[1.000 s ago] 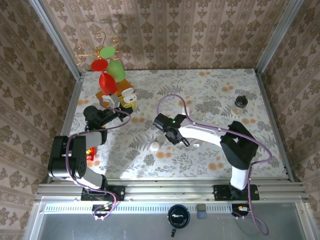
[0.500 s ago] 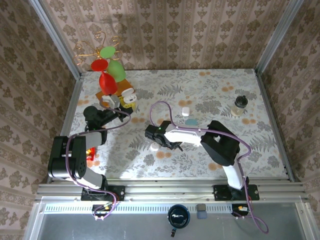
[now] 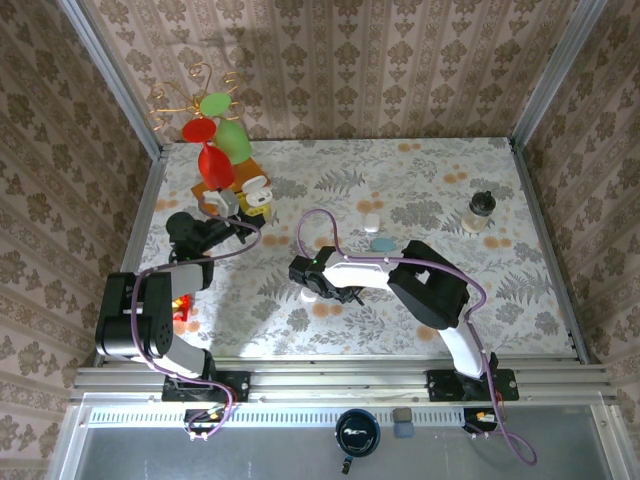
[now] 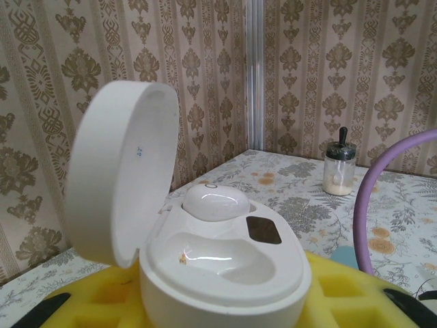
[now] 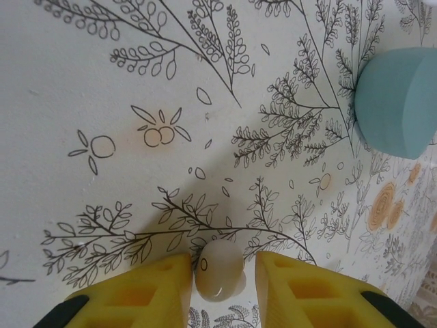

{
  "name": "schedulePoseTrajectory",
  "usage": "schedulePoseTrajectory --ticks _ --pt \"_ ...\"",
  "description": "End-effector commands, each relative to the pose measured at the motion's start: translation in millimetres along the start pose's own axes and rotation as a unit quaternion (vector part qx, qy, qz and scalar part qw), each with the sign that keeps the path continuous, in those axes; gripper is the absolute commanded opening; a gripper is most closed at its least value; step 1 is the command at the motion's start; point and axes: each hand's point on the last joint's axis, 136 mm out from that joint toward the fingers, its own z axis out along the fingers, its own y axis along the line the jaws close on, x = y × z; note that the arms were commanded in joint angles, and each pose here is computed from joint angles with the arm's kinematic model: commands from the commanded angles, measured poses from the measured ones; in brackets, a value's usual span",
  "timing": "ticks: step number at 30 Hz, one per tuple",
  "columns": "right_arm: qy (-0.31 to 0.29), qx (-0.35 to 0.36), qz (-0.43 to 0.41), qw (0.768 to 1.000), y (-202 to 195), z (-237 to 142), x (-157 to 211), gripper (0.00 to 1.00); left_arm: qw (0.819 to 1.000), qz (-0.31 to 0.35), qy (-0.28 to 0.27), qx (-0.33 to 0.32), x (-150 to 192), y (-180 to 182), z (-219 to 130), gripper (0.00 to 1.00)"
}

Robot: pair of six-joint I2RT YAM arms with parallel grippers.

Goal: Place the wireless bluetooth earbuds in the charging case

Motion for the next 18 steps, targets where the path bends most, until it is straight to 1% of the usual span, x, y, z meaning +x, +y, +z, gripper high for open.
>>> schedulePoseTrajectory --ticks 1,4,8,11,13,18 --pt "-0.013 0.015 0.006 1.0 -0.5 -1.6 -8.7 0.31 1.0 0.027 -0.012 0.004 -11.1 -4.2 -3.2 0.38" --pt "-0.009 0.02 0.002 1.0 -0.5 0.5 -6.3 0.28 1.0 0.028 -0.012 0.004 -11.6 -4.1 -3.5 0.38" --pt "-0.008 0.025 -0.006 1.0 -2.8 0.7 -6.1 0.21 1.0 0.028 -0.012 0.005 -11.6 -4.1 -3.2 0.38" --pt "-0.014 0.024 -0.005 1.0 -5.9 -3.2 -8.5 0.2 1.0 0.028 -0.012 0.003 -10.9 -3.6 -2.0 0.38" --pt "-0.018 0.011 0.004 1.0 -8.2 -7.1 -10.7 0.19 0.999 0.029 -0.013 0.004 -11.0 -4.5 0.3 0.38" --pt "-0.034 -0.06 0.066 0.995 -21.6 -18.8 -14.8 0.18 0.999 0.03 -0.014 0.014 -8.2 -10.1 11.3 0.38"
